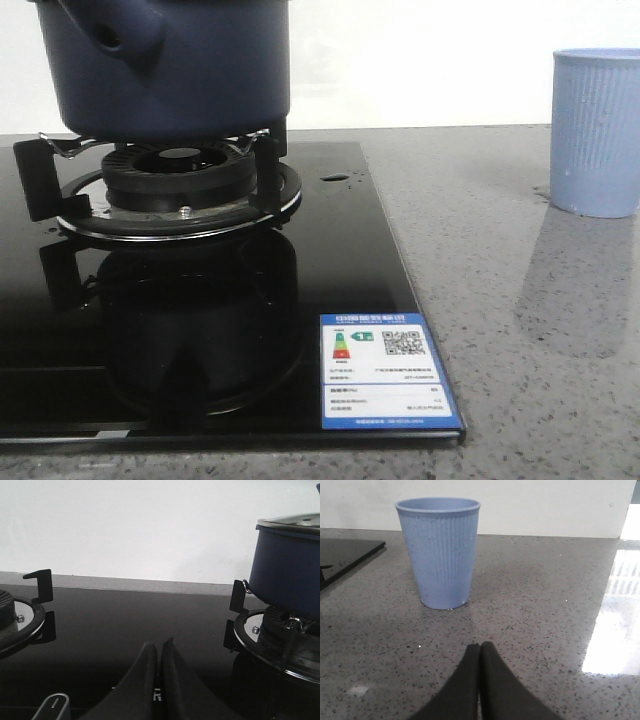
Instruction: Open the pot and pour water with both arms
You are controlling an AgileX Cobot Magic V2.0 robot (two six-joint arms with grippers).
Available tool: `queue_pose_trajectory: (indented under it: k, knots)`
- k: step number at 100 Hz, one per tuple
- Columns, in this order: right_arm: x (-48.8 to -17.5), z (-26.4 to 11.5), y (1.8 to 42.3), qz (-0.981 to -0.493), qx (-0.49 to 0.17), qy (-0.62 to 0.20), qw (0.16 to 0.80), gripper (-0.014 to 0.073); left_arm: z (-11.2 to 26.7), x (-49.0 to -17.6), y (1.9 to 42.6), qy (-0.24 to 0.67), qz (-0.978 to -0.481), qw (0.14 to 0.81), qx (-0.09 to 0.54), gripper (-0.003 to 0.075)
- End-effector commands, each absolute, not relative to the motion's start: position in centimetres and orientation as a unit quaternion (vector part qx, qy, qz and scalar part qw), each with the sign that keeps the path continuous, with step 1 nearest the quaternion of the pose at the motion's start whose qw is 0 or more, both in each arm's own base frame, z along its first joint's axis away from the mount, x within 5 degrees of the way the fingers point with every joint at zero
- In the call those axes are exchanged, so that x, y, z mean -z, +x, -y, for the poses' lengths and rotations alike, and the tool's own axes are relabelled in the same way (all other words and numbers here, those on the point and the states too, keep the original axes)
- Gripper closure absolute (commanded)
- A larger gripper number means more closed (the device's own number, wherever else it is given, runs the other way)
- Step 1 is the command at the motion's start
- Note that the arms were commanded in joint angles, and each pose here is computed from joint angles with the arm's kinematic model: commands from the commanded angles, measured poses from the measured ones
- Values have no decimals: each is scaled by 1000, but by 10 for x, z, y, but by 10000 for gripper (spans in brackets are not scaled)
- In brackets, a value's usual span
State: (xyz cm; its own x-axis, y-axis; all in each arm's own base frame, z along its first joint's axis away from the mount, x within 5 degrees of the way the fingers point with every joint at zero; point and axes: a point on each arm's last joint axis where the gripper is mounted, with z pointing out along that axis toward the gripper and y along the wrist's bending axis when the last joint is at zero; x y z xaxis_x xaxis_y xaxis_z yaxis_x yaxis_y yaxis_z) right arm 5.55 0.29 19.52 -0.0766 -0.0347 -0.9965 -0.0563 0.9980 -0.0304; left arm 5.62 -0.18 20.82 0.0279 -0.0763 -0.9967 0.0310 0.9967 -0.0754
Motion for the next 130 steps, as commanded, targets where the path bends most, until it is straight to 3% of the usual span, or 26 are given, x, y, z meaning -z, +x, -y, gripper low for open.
queue_pose_trajectory:
  k: [1, 130]
  knots:
    - [-197, -3, 55, -708, -4, -33, 706, 656, 1, -211, 54, -24, -665, 745, 43, 736]
    - [-200, -3, 55, -695, -4, -32, 718, 656, 1, -211, 54, -23, -665, 745, 42, 736]
